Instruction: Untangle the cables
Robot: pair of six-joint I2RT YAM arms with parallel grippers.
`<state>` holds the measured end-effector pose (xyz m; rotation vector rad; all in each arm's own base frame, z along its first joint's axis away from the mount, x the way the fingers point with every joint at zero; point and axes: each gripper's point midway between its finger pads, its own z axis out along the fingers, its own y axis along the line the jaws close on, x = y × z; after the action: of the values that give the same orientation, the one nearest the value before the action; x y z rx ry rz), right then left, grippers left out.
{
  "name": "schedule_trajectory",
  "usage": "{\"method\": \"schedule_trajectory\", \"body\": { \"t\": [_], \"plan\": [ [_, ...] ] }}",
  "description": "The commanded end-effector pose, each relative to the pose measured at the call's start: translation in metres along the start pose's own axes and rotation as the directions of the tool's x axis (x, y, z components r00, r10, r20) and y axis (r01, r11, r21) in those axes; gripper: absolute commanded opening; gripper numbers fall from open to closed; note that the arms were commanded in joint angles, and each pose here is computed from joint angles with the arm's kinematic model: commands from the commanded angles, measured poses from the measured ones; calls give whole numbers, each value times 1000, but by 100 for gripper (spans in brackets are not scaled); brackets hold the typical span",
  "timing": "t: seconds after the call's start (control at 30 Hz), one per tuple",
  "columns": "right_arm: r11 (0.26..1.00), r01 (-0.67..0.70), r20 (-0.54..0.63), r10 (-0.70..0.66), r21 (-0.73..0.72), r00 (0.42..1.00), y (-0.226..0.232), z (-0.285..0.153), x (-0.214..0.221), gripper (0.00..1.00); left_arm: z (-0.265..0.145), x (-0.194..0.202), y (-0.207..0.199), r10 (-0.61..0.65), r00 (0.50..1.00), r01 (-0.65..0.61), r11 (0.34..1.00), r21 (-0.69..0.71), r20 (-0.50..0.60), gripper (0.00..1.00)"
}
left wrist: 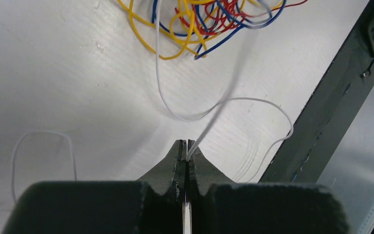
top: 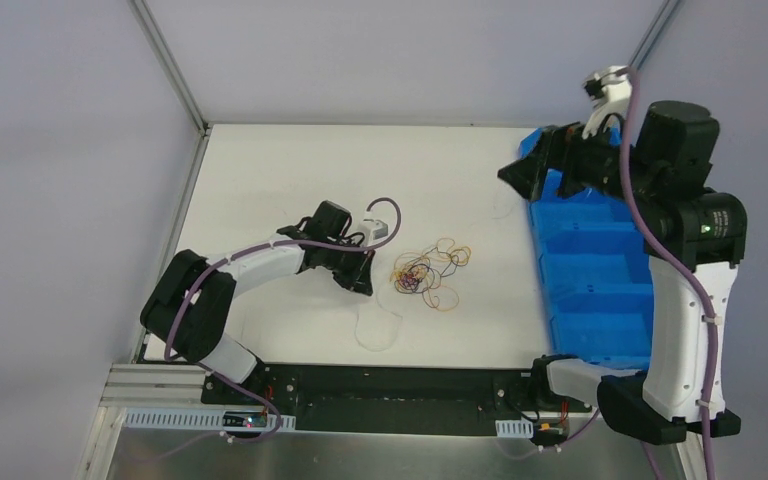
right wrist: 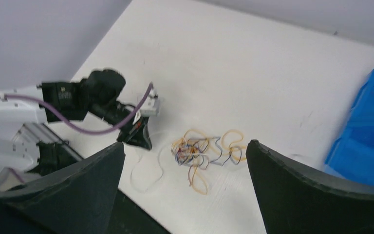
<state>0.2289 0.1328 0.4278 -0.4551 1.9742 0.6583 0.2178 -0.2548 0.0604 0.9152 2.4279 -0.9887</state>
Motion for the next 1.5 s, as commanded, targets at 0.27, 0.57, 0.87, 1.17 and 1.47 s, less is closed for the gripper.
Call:
{"method": "schedule_trajectory", "body": {
  "t": [0.27,0.57,0.87,1.17,1.47],
  "plan": [
    [998,-43,53,46,-41,998,-6,9,-20,99,-50,-73,-30,95,985,-94,995,-10,144,0],
    [967,29,-93,-54,-255,994,26,29,35,99,-176,-190,-148,204,856,-285,953,104,475,0],
    [908,185,11,-196,-377,981,61,45,33,99,-295,-296,-222,319,605,-450,893,-17,729,0],
    [834,353,243,-270,-424,932,110,82,5,99,-331,-333,-251,337,487,-516,855,-46,806,0],
    [782,368,230,-290,-502,929,139,135,34,94,-339,-336,-254,314,461,-500,864,-49,830,0]
  ]
}}
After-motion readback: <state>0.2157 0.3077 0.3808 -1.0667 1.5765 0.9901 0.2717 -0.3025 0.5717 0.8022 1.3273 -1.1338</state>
